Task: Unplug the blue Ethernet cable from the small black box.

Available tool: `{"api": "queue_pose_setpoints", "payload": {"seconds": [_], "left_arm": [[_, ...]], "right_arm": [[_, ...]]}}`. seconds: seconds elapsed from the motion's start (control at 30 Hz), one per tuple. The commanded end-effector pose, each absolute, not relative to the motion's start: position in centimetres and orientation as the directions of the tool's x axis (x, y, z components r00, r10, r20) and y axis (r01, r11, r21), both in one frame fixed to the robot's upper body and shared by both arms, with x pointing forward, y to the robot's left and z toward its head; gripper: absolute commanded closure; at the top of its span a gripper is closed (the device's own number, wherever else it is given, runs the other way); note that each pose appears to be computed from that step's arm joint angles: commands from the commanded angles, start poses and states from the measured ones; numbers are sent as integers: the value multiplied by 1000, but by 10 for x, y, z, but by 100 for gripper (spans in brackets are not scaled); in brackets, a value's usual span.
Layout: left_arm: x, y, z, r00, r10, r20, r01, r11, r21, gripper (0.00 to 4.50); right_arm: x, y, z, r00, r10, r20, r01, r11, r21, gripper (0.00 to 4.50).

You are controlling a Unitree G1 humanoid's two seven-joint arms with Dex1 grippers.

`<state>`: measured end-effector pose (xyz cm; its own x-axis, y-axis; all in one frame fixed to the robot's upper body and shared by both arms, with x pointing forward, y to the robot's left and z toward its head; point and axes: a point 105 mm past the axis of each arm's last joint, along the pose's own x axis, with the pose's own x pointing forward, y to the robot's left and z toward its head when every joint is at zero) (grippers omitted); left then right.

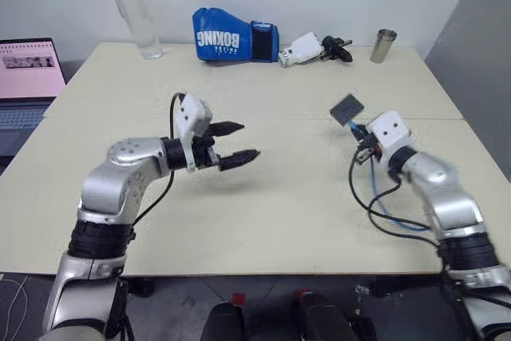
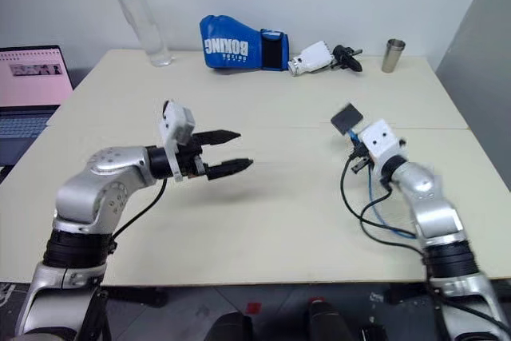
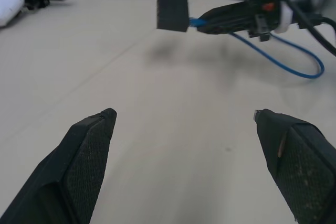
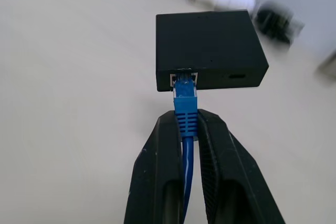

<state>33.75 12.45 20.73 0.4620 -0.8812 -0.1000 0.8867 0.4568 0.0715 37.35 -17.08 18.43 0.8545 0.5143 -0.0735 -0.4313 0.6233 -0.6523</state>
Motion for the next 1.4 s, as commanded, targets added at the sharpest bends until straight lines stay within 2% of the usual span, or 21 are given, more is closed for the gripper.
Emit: {"api": "queue_pose_setpoints", "payload": {"seconds": [0.03, 0.13, 0.2, 0.47, 0.77, 0.8, 0.83, 1.0, 1.33, 1.4], "left_arm": [[337, 116, 239, 391, -920, 12, 920, 391, 11, 0], [341, 107, 246, 352, -935, 40, 936, 351, -10, 0], [342, 94, 247, 309, -950, 43, 951, 309, -1, 0], [351, 74, 233, 264, -964, 9, 964, 265, 20, 0], [355, 72, 232, 255, -966, 31, 967, 255, 8, 0], [354, 72, 231, 242, -970, 32, 970, 242, 2, 38], [352, 71, 231, 232, -972, 36, 973, 232, -7, 46], [352, 72, 232, 224, -974, 41, 975, 223, -14, 148], [353, 72, 233, 214, -976, 39, 977, 213, -10, 366], [354, 73, 233, 214, -976, 38, 977, 214, -9, 371]], "right_arm": [[357, -155, 203, 705, 702, -100, -365, 238, -900, 436], [355, -151, 198, 641, 754, -142, -278, 56, -959, 436], [355, -136, 200, 589, 798, -125, -200, -6, -980, 436], [349, -99, 209, 462, 885, -52, -32, -42, -999, 436], [347, -92, 220, 448, 894, 0, 32, -16, -999, 436], [347, -91, 221, 448, 894, 8, 33, -7, -999, 436], [347, -91, 222, 448, 894, 12, 32, -3, -999, 436], [349, -92, 220, 457, 889, 7, 30, -7, -1000, 436], [348, -86, 228, 443, 896, 24, 41, 6, -999, 436], [348, -84, 231, 441, 897, 28, 46, 9, -999, 436]]}}
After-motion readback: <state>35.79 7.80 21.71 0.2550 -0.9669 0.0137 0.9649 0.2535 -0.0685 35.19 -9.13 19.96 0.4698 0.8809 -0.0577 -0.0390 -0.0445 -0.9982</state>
